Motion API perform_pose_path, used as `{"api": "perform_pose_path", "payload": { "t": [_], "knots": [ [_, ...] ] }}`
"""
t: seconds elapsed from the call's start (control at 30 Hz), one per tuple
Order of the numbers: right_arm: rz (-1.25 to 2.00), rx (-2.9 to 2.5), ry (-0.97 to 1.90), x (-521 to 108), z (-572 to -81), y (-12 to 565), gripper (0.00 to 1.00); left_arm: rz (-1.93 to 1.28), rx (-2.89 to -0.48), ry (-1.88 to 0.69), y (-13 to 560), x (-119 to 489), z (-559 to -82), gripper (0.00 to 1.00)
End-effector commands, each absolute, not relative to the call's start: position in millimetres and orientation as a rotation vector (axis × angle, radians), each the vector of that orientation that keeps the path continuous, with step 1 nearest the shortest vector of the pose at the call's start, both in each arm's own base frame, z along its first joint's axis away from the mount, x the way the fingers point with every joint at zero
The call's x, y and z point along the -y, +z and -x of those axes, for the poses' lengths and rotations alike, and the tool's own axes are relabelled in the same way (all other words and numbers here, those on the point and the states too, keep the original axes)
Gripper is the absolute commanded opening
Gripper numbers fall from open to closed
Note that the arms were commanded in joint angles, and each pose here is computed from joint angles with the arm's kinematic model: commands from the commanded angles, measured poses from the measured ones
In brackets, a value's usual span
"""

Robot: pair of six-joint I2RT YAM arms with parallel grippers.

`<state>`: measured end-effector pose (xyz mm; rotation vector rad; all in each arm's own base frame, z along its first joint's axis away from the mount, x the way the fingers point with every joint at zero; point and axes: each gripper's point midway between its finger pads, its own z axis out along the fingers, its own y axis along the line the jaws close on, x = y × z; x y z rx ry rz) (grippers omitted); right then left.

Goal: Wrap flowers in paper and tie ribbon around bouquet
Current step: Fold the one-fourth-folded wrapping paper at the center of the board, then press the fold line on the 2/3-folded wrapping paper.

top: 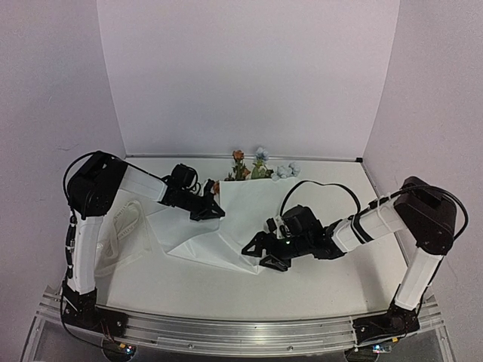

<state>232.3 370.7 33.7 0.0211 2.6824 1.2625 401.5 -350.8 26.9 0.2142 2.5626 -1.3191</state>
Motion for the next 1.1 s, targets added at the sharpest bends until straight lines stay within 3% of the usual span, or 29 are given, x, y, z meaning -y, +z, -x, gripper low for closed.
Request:
{"api": "perform_pose_path", "payload": {
  "t": [0.0, 0.13, 0.27, 0.4, 0.57, 0.8, 1.07],
  "knots": [
    [-0.107, -2.812, 1.062, -340.1, -216.9, -10.8, 0.88, -0.282, -2.459, -1.276, 77.2, 354.4, -421.2, 0.09],
    [-0.114, -2.79, 1.089, -345.7, -221.6, -1.8, 0.88, -0.289, -2.434, -1.119, 110.1, 337.7, -425.3, 0.42],
    [-0.13, -2.778, 1.109, -348.9, -223.8, 4.2, 0.88, -0.268, -2.385, -1.046, 152.8, 320.9, -416.3, 0.52],
    [-0.152, -2.76, 1.108, -347.7, -226.5, 9.0, 0.88, -0.235, -2.398, -1.115, 165.6, 328.4, -385.8, 0.46],
    [-0.178, -2.711, 1.126, -349.7, -233.7, 23.0, 0.88, -0.197, -2.439, -1.33, 138.8, 367.8, -334.2, 0.35],
    [-0.221, -2.616, 1.177, -340.3, -243.5, 47.0, 0.9, -0.199, -2.342, -1.588, 128.2, 398.1, -314.6, 0.33],
    [-0.223, -2.63, 1.265, -340.4, -243.9, 59.5, 0.97, -0.261, -2.393, -1.58, 108.1, 407.1, -314.5, 0.33]
  ]
}}
